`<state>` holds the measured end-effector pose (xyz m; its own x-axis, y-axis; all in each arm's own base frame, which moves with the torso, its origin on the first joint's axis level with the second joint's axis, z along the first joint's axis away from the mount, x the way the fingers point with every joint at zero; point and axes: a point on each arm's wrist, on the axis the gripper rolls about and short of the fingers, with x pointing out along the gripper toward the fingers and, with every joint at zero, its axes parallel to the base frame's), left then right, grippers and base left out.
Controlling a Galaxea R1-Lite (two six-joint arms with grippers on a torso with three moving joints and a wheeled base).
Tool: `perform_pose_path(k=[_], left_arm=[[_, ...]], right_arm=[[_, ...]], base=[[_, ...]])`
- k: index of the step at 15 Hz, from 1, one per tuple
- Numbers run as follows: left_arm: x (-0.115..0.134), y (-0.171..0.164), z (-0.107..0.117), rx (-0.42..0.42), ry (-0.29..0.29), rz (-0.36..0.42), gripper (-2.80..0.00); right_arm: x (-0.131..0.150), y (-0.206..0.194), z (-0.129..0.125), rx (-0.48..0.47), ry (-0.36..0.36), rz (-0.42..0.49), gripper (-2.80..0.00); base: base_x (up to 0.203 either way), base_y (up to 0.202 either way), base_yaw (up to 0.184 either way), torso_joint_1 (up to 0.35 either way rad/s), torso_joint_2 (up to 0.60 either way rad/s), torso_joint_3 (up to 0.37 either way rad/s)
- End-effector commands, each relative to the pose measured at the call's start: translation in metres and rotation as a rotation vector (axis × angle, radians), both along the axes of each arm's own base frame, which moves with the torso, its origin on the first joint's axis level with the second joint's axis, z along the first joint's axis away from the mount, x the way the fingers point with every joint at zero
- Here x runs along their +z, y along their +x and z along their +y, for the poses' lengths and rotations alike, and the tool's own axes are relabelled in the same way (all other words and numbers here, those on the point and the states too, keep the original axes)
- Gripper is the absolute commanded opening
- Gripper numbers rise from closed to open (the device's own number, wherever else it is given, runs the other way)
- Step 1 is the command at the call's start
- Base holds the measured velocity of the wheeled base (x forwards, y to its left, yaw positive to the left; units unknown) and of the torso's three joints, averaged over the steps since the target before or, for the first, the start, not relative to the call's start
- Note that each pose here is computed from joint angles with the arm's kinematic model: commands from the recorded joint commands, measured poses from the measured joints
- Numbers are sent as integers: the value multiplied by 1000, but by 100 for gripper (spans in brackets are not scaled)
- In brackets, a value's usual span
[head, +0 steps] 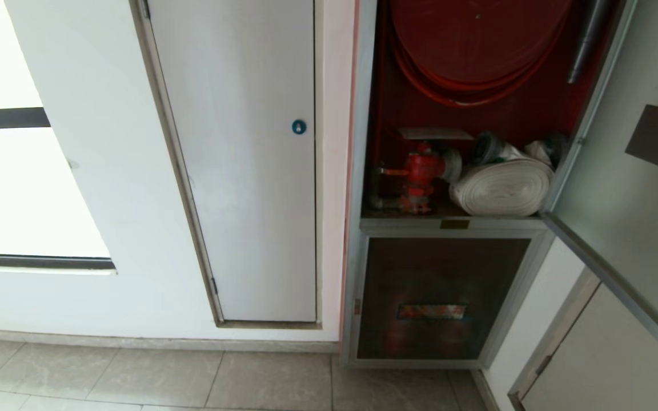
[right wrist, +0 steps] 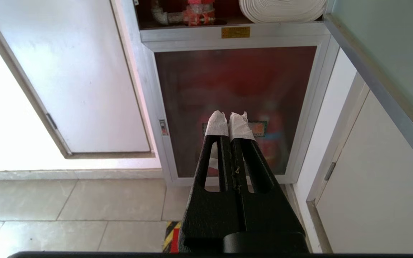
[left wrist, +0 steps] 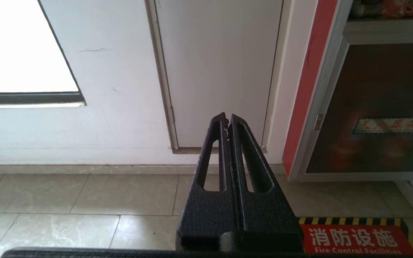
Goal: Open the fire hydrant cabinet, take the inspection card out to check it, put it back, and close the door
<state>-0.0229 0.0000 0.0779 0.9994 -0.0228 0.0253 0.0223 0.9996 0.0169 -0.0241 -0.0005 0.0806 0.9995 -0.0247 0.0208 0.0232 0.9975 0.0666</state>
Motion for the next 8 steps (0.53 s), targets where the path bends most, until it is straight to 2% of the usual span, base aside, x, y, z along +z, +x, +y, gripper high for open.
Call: perform_pose_path(k=[1,5,8], left_arm=[[-4,1,0,0,0,15,-280],[-4,1,0,0,0,15,-280],[-3,1,0,0,0,13,-280]], right_arm=[[23,-6,0,0,-3,-65,-280],[86,-3,0,-17,-13,-96,-280],[125,4,-2,-112,-66,-111,-280]], base=[[0,0,0,0,0,0],[0,0,0,0,0,0],[0,0,0,0,0,0]])
